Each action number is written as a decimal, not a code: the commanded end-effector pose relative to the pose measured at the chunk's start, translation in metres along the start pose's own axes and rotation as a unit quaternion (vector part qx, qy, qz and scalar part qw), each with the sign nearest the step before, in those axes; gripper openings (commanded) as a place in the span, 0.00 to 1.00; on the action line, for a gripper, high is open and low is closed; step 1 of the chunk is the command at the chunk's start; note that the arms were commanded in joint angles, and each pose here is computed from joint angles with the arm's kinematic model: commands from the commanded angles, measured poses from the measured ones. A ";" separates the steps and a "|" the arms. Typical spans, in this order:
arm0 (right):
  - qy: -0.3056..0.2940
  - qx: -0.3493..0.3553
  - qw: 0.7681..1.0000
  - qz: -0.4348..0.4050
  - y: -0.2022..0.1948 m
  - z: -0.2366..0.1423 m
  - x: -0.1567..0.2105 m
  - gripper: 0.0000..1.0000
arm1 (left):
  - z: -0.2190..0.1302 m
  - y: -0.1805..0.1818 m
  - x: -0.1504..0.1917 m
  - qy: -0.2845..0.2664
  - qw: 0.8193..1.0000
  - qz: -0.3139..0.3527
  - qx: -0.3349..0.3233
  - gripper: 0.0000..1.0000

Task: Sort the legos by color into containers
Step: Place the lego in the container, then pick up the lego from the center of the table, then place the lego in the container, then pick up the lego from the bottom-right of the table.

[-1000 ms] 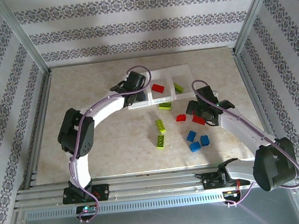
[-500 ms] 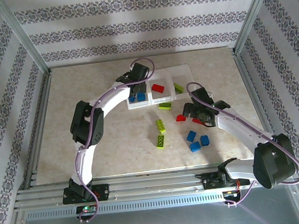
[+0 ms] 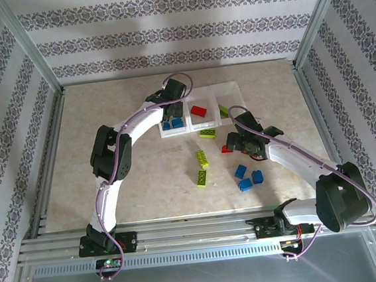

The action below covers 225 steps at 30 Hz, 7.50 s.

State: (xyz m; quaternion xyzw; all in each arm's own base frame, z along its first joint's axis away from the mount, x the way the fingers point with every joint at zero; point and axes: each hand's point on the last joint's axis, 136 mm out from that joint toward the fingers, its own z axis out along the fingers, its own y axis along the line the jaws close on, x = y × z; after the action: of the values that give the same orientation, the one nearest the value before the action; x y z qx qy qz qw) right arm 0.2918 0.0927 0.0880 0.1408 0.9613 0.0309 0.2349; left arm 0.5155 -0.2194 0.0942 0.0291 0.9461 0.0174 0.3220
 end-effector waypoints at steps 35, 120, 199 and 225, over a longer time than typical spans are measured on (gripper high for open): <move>0.103 0.021 0.990 -0.093 0.051 0.057 0.019 0.90 | -0.135 0.067 0.039 -0.119 0.987 -0.092 0.050 1.00; -0.042 -0.071 0.985 -0.149 0.169 0.029 -0.133 0.69 | -0.143 0.102 0.080 -0.105 0.967 -0.199 0.117 1.00; -0.036 0.050 0.990 0.126 -0.073 -0.013 -0.034 0.98 | -0.165 -0.291 0.273 0.024 0.837 0.427 0.341 0.57; -0.030 0.038 0.990 0.129 -0.069 -0.007 -0.032 0.98 | -0.135 -0.298 0.285 0.019 0.843 0.452 0.289 0.30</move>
State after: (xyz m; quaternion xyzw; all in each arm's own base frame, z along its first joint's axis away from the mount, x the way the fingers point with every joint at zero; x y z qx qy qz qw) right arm 0.2996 0.0198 0.1031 0.2641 0.9300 0.0168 0.2549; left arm 0.1925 -0.5013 0.0246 0.5401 0.7948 -0.1361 0.2409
